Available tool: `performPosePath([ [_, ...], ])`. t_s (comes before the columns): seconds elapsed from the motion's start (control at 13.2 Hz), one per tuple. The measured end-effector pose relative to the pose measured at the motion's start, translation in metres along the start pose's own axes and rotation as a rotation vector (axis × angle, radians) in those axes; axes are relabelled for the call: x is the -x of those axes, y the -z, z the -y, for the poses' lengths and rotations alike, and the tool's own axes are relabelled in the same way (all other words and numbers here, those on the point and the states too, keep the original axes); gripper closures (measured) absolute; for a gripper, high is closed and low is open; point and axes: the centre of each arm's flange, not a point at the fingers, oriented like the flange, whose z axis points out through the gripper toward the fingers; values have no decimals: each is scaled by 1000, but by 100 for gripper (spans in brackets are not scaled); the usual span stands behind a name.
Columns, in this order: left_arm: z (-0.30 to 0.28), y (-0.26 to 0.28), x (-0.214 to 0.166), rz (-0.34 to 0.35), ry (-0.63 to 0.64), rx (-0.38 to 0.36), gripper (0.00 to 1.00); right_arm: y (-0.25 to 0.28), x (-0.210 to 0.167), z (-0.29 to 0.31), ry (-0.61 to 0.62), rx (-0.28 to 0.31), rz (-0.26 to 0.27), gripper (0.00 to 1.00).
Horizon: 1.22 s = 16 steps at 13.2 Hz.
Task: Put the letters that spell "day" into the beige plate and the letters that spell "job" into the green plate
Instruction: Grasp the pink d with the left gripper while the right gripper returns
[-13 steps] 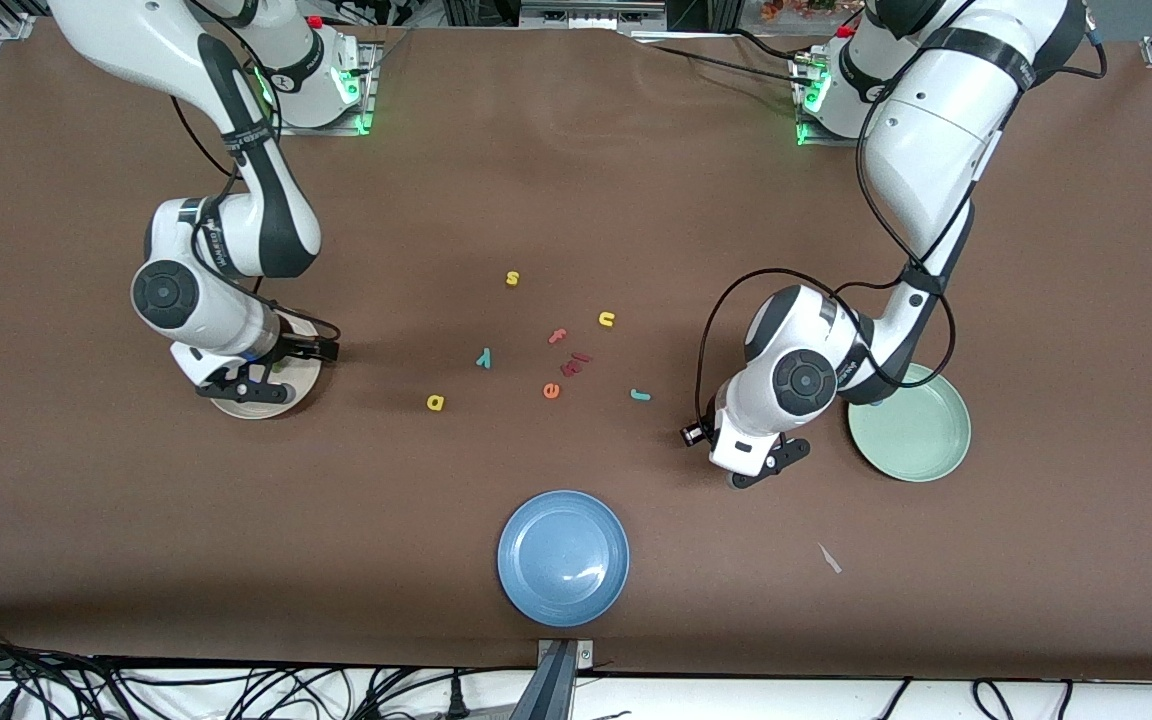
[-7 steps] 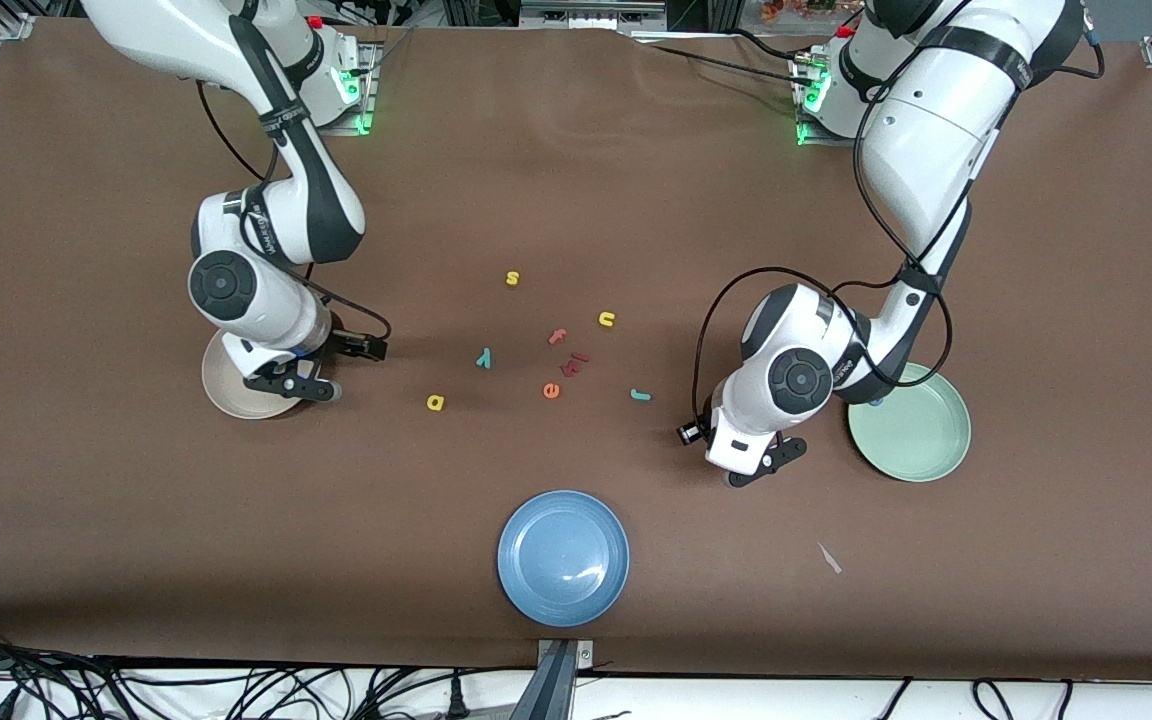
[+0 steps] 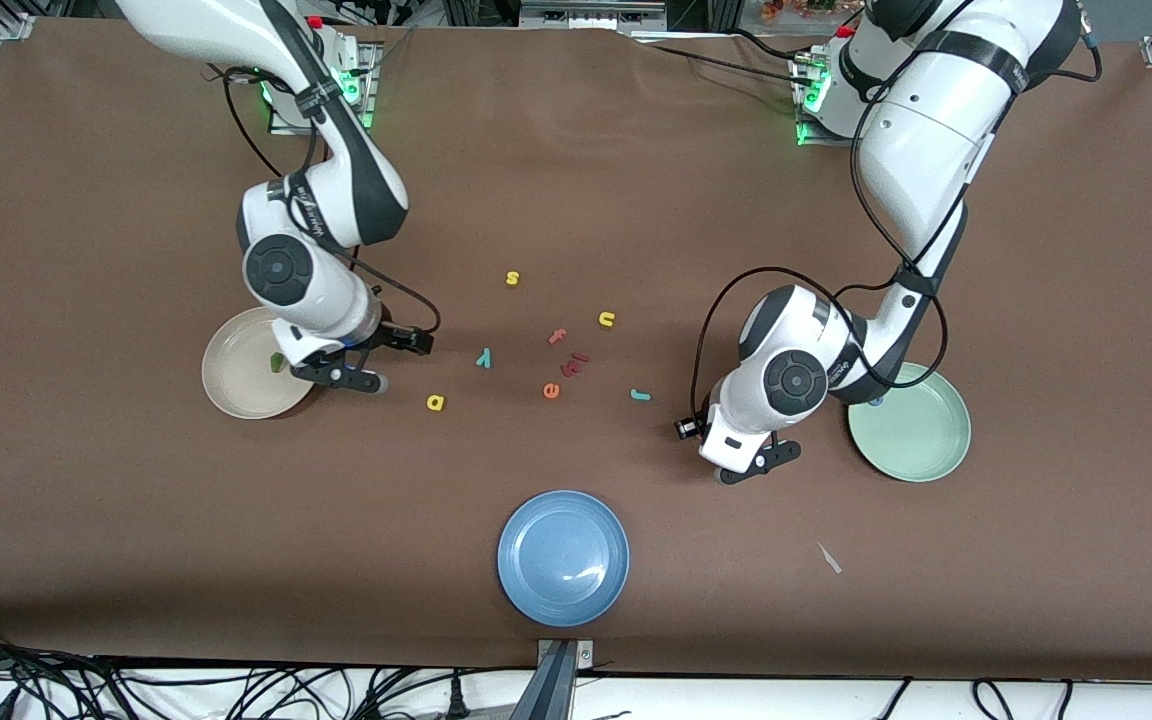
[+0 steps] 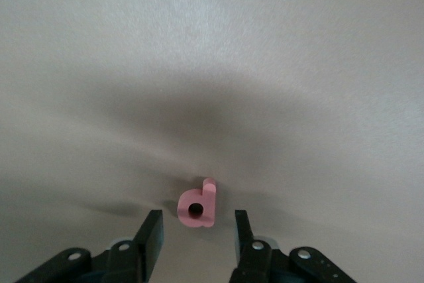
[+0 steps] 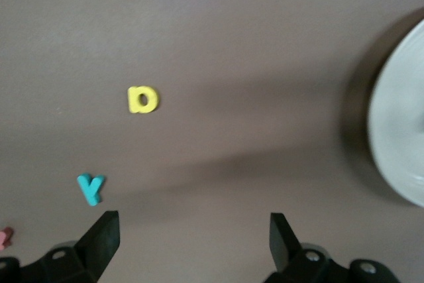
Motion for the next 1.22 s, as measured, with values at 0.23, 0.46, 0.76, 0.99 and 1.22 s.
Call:
performPosePath([
  [0.23,3,-16,0,9,-11,-20,50,-9,11,20,14,10,8,0],
  [0.46,4,-17,0,-5,-26,-34,50,-17,17,41,15,14,7,0],
  [0.76,3,-16,-1,-7,-28,-34,55,-30,23,71,43,16,3,0],
  [0.99,3,-14,-2,-11,-29,-33,69,-42,21,81,53,-3,-25,0],
  [1.22,2,-13,-2,-16,-30,-31,74,-59,25,94,73,-22,-55,0],
])
